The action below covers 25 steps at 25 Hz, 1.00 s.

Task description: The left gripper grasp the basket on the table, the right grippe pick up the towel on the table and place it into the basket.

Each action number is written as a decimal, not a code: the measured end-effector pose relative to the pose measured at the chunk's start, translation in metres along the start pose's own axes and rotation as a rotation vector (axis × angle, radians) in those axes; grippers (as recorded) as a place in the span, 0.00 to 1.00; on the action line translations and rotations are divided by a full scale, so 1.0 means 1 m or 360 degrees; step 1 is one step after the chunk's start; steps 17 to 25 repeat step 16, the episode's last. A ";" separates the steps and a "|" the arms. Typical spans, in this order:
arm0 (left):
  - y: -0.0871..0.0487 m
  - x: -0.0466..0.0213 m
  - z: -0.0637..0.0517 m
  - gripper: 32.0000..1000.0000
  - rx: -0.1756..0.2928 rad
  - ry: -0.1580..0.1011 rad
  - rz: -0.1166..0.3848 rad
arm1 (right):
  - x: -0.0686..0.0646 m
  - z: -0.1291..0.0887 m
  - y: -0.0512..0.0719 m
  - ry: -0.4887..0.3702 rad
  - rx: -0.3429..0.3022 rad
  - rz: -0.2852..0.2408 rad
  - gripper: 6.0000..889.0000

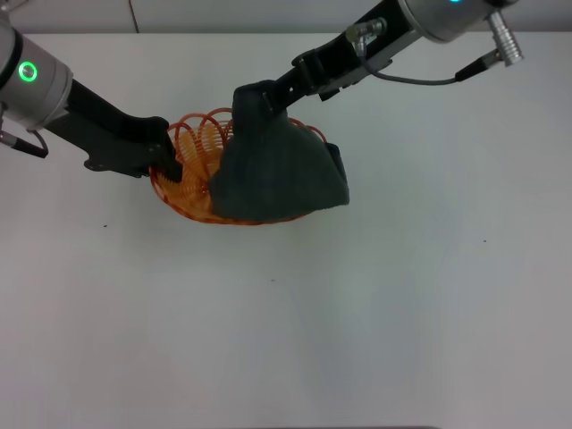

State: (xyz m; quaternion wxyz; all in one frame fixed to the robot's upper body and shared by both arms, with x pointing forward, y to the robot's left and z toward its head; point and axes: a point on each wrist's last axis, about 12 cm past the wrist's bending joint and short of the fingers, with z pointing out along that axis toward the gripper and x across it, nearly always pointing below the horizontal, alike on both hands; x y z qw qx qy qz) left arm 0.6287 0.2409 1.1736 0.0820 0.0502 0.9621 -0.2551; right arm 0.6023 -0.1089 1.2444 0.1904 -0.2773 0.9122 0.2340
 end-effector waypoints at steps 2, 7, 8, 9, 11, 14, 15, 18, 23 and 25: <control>0.000 0.0001 0.000 0.06 0.0000 0.0001 0.0000 | 0.000 -0.001 0.000 -0.0003 -0.0003 0.0000 0.96; 0.000 0.0004 0.000 0.06 0.0002 0.0005 0.0000 | 0.001 -0.001 0.000 -0.0004 -0.0009 0.0007 0.96; 0.000 0.0004 0.000 0.06 0.0002 0.0006 0.0000 | 0.001 -0.001 0.000 -0.0004 -0.0010 0.0007 0.96; 0.000 0.0005 0.000 0.06 0.0002 0.0006 0.0000 | 0.001 -0.001 0.000 -0.0004 -0.0011 0.0008 0.96; 0.000 0.0004 0.000 0.06 0.0001 0.0006 -0.0001 | 0.001 -0.001 0.000 -0.0004 -0.0013 0.0008 0.96; 0.000 0.0003 -0.001 0.06 0.0000 0.0005 -0.0001 | 0.001 -0.001 0.000 -0.0005 -0.0014 0.0008 0.96; 0.000 0.0003 -0.001 0.06 0.0000 0.0005 -0.0001 | 0.001 -0.001 0.000 -0.0006 -0.0014 0.0008 0.96; 0.000 0.0003 -0.001 0.06 0.0000 0.0005 -0.0001 | 0.001 -0.001 0.000 -0.0006 -0.0014 0.0007 0.96; 0.000 0.0003 -0.001 0.06 0.0000 0.0005 -0.0001 | 0.001 -0.001 0.000 -0.0006 -0.0014 0.0007 0.96; 0.000 0.0003 -0.001 0.06 0.0000 0.0005 -0.0001 | 0.001 -0.001 0.000 -0.0006 -0.0014 0.0007 0.96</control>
